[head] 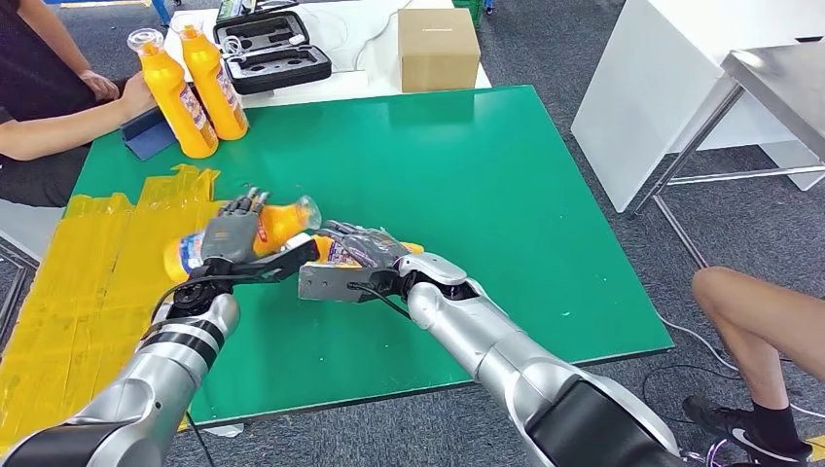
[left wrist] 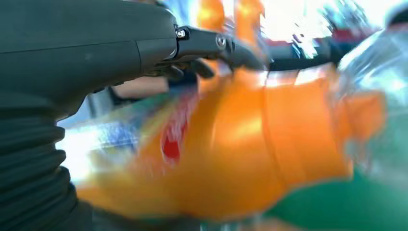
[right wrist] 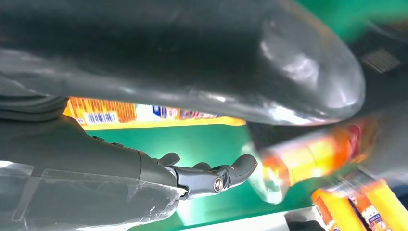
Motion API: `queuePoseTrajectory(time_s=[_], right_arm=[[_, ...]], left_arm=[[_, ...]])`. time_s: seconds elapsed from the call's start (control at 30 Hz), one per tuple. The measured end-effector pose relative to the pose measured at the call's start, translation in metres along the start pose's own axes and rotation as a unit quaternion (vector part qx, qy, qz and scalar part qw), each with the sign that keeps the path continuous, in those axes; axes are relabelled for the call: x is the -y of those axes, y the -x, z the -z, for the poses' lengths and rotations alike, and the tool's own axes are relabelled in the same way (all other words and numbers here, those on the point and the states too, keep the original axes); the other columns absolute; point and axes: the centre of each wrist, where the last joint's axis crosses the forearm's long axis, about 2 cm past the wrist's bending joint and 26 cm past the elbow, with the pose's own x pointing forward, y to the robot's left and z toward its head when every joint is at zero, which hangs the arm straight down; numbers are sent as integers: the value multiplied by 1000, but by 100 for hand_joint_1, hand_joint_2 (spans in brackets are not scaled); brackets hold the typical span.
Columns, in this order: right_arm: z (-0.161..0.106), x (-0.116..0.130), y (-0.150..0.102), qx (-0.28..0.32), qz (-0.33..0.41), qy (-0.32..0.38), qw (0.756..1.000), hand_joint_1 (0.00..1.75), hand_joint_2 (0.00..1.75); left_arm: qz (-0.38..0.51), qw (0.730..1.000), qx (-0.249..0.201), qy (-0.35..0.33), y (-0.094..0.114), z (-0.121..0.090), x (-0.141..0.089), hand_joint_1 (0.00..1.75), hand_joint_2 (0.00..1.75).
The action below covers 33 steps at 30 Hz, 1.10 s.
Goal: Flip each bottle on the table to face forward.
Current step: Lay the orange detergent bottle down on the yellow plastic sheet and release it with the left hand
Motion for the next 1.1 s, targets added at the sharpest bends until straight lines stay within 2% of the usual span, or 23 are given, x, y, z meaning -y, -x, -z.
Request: queuePoseTrajectory(time_s=[0.1,0.27,0.4,0.7,0.93,1.0,1.1], right_arm=[[0,0,1,-1,2,-3,1000,0,0],[-1,0,2,0,4,-7,1000,0,0],[-1,0,2,1,4,-9,1000,0,175],[0,0,1,4,5,-12,1000,0,175],[0,1,1,4,3,-12,1000,0,175],[0,1,1,4,3,-12,1000,0,175],[0,1,2,2,3,-12,1000,0,175]], left_arm=[[39,998,16,56,-6,-1,5,0,0],[61,994,21,86,-9,2,3,0,0],[71,993,16,96,-7,5,2,0,0],[89,989,8,114,0,9,-2,0,0],[52,993,8,102,7,9,-3,0,0],[42,996,1,73,9,8,-3,0,0],[23,999,-18,-17,14,4,-3,0,0]])
